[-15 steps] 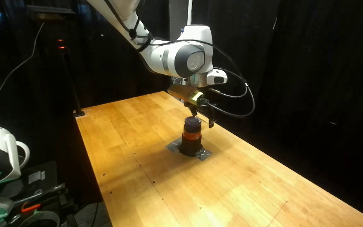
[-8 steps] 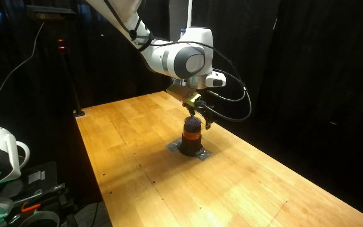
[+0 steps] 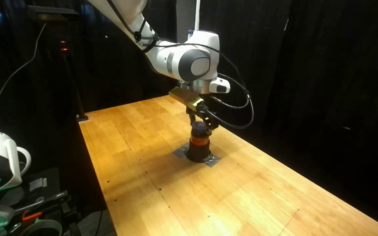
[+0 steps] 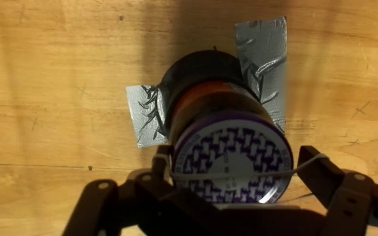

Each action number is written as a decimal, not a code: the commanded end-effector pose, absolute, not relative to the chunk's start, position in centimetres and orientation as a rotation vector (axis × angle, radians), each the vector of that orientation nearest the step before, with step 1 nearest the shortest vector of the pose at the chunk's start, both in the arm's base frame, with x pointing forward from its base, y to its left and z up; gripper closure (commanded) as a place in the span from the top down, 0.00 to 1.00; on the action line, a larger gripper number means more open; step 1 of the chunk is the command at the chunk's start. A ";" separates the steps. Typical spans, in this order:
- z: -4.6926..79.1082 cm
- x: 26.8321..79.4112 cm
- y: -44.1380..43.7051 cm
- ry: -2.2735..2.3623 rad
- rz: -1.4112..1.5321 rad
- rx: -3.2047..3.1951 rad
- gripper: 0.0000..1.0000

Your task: Put the rubber band on the cup

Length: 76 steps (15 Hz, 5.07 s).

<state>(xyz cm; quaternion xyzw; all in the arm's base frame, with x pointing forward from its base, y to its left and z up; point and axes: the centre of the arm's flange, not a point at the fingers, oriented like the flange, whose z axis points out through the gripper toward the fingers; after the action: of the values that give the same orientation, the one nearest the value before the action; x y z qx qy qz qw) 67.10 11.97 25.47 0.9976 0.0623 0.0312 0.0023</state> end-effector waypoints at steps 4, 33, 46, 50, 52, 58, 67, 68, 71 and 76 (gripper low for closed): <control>24.3 67.0 13.8 0.197 0.094 3.139 1.00; 22.6 68.4 12.1 0.161 0.390 2.966 1.00; 24.9 62.0 10.3 0.127 0.206 3.029 1.00; 25.1 59.7 9.8 0.123 0.183 3.052 1.00; 25.2 58.5 9.3 0.113 0.174 3.063 1.00; 25.9 55.3 7.7 0.111 0.235 3.093 0.75; 27.5 48.4 6.7 0.200 0.781 3.093 0.05; 27.5 47.7 6.6 0.211 0.865 3.077 0.02; 27.2 45.6 6.4 0.225 1.097 3.039 0.00; 26.9 43.3 6.6 0.267 1.313 3.020 0.01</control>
<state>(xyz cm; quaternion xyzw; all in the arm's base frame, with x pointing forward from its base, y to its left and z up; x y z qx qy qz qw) 45.38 7.75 26.60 0.9248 0.0784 0.3675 -0.0606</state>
